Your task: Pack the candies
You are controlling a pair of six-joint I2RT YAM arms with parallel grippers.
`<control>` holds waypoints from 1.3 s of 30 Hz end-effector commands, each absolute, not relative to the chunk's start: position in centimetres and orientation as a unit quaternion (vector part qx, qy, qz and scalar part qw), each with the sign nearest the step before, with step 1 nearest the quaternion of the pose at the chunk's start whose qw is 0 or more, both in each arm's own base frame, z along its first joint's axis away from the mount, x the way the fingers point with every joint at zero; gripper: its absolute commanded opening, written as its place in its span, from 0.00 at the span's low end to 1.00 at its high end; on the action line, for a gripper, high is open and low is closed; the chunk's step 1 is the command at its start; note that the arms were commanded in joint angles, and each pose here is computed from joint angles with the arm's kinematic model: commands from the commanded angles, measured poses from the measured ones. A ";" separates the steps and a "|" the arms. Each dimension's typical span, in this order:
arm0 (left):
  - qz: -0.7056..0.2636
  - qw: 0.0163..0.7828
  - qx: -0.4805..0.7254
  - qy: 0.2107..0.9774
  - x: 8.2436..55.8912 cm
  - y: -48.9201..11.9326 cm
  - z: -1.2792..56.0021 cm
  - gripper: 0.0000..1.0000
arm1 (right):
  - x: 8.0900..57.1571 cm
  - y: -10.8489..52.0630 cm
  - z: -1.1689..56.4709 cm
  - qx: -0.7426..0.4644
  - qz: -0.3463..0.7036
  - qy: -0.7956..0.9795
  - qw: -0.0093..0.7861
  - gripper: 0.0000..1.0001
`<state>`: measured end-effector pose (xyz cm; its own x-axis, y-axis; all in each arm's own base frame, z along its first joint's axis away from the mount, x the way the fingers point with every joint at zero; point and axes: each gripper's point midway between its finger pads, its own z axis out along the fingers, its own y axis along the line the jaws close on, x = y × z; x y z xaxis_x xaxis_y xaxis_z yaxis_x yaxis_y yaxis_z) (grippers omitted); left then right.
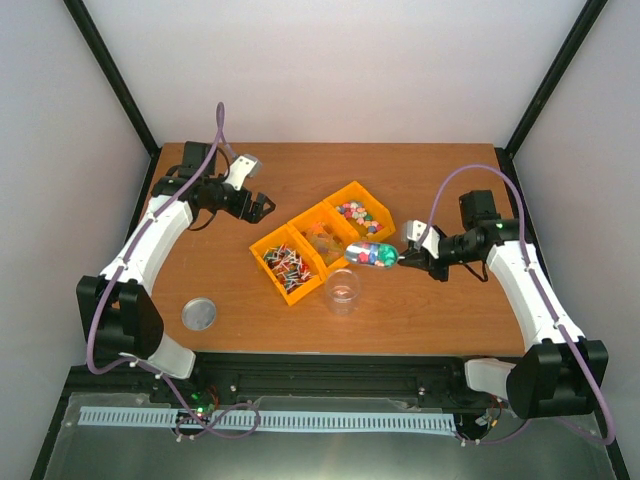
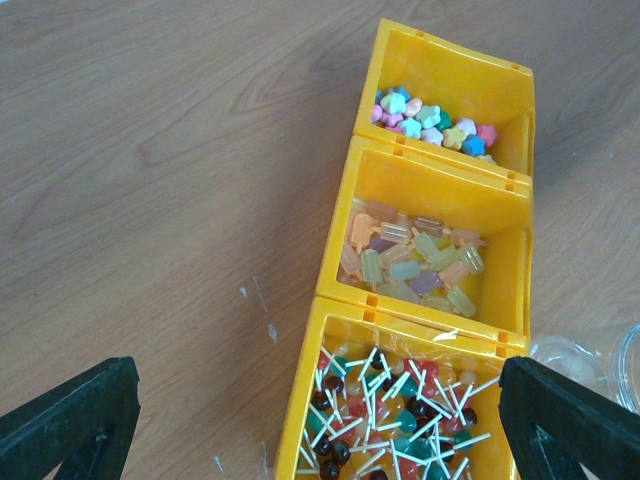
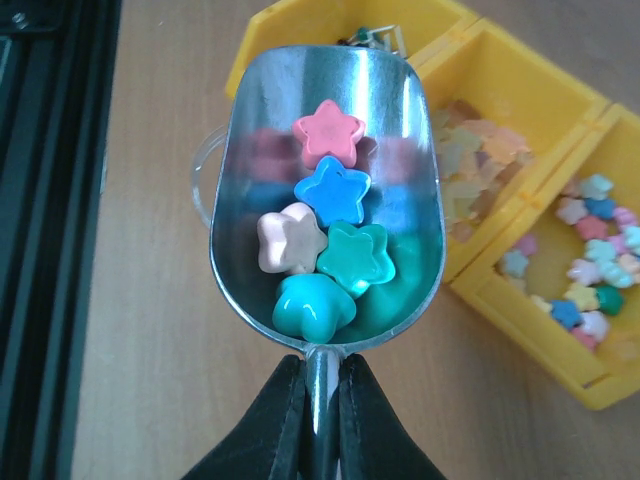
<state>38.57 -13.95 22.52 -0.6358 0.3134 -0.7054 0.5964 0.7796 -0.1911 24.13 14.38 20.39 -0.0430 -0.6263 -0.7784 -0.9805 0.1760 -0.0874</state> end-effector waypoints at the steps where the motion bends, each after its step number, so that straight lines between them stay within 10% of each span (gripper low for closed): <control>1: -0.217 0.344 0.280 0.870 38.1 -14.3 23.4 1.00 | 21.8 14.6 19.8 -0.632 0.235 0.664 0.323 0.03; 39: -0.244 0.297 0.264 0.885 38.2 -14.8 20.6 1.00 | 22.5 15.1 17.0 -0.664 0.128 0.713 0.187 0.03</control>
<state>38.11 -14.62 20.11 -0.6866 0.3275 -0.6491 0.6052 0.7522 -0.2606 22.30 15.18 16.33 -0.0540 -0.8862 -0.4602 -0.9952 0.0855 -0.0480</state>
